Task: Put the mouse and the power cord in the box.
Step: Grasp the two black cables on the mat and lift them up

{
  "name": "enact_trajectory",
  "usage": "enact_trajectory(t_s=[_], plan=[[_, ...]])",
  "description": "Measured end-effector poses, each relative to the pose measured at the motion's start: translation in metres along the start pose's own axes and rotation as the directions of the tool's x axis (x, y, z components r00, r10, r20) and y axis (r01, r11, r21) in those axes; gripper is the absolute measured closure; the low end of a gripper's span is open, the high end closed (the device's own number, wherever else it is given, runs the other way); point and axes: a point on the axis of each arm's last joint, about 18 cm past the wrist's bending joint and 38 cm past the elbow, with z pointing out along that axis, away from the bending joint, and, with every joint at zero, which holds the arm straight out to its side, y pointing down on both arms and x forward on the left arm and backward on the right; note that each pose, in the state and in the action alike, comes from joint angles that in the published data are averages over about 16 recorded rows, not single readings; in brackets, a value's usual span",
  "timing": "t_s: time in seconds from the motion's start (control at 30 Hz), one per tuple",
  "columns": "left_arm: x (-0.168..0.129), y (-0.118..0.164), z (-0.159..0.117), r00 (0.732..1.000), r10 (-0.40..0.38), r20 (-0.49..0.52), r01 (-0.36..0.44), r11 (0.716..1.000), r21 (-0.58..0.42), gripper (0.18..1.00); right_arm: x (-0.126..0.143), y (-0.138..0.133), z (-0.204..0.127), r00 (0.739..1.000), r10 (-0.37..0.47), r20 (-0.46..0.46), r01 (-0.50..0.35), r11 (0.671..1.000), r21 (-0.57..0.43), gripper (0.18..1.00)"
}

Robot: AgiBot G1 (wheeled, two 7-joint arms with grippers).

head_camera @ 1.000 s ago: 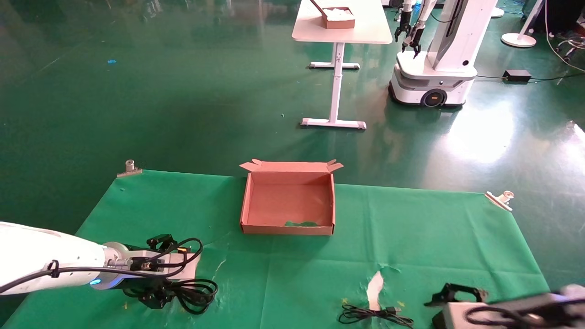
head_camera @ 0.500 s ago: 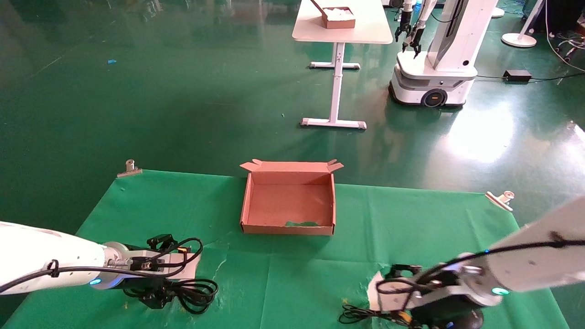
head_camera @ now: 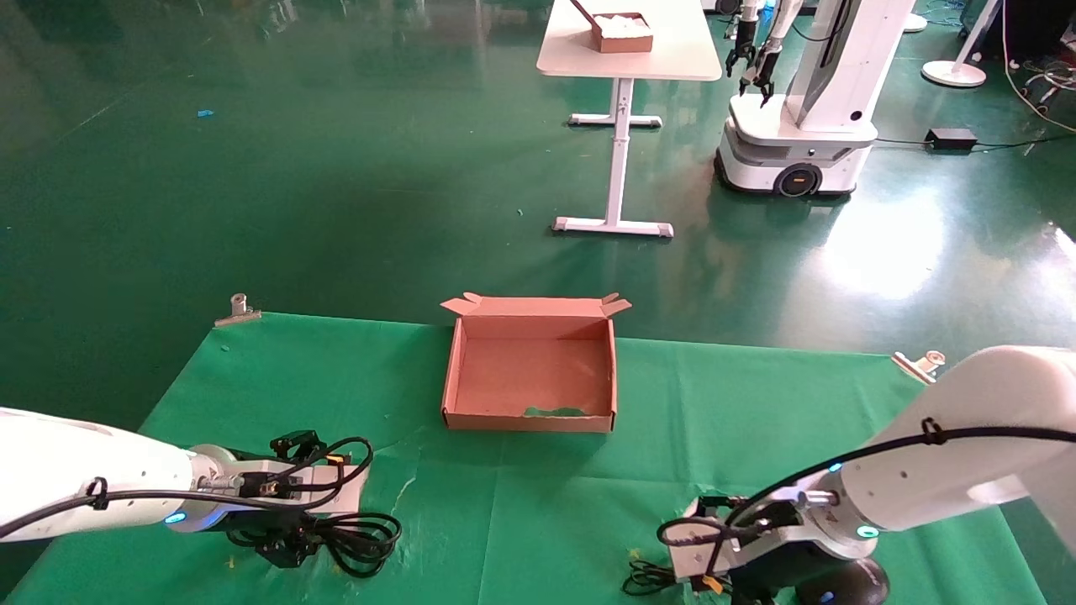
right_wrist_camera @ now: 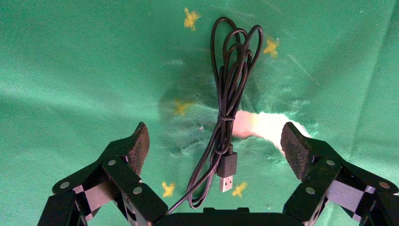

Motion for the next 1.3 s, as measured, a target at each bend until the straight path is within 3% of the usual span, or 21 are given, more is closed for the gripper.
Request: enact_trajectory(t_s=[0.37,0.63,1.3], plan=[[0.0000,0.0001,0.0000,1.000,-0.001,0.000,0.001,1.000,0.000,0.241,0.0001,0.0001,-0.0004,1.000,0.000,-0.001,0.000,1.000,0.001,0.221],[0.0000,0.0001,-0.0001,1.000,-0.001,0.000,0.001,1.000,0.000,0.352,-0.0003,0.0002,-0.0011,1.000,-0.001,-0.002,0.001,1.000,0.003,0.304],[0.0003,0.0000,-0.0001,1.000,0.000,-0.001,0.000,1.000,0.001,0.792,-0.0007,0.0002,-0.0017,1.000,-0.002,-0.003,0.002,1.000,0.005,0.765]])
